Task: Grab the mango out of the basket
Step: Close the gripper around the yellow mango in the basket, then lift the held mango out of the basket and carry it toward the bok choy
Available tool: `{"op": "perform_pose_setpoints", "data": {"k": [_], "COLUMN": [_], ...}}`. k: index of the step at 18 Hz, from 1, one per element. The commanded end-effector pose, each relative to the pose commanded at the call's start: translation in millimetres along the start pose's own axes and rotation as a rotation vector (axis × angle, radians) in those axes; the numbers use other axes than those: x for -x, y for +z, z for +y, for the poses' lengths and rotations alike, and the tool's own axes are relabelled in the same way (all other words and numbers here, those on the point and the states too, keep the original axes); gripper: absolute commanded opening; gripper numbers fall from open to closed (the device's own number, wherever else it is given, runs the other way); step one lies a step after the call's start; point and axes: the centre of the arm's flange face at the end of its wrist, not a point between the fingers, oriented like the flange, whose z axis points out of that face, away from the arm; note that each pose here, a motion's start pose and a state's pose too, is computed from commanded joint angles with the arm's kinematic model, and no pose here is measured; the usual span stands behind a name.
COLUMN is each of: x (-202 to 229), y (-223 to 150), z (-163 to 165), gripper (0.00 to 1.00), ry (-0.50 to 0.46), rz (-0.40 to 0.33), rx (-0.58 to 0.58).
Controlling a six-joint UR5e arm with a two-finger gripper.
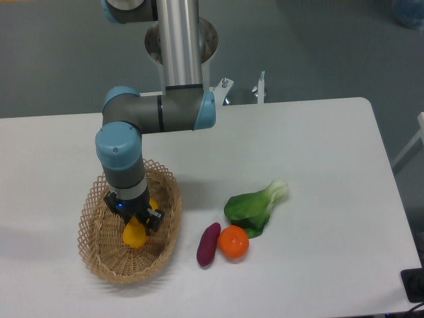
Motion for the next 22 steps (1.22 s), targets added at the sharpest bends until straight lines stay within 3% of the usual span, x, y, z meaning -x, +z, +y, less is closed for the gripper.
{"op": "perform_pose_setpoints", "data": {"k": [6,10,15,22], "x": [59,112,188,255], "y": [-61,-99,-124,-151], "z": [18,40,81,128], "gripper": [0.55,0.55,0.55,0.55], "ry": [0.009,0.010,0.025,0.066], "rz": [-0.064,-0.054,-0.051,-0.034], "rx": [-0.060,-0.108,-0.078,-0.072]}}
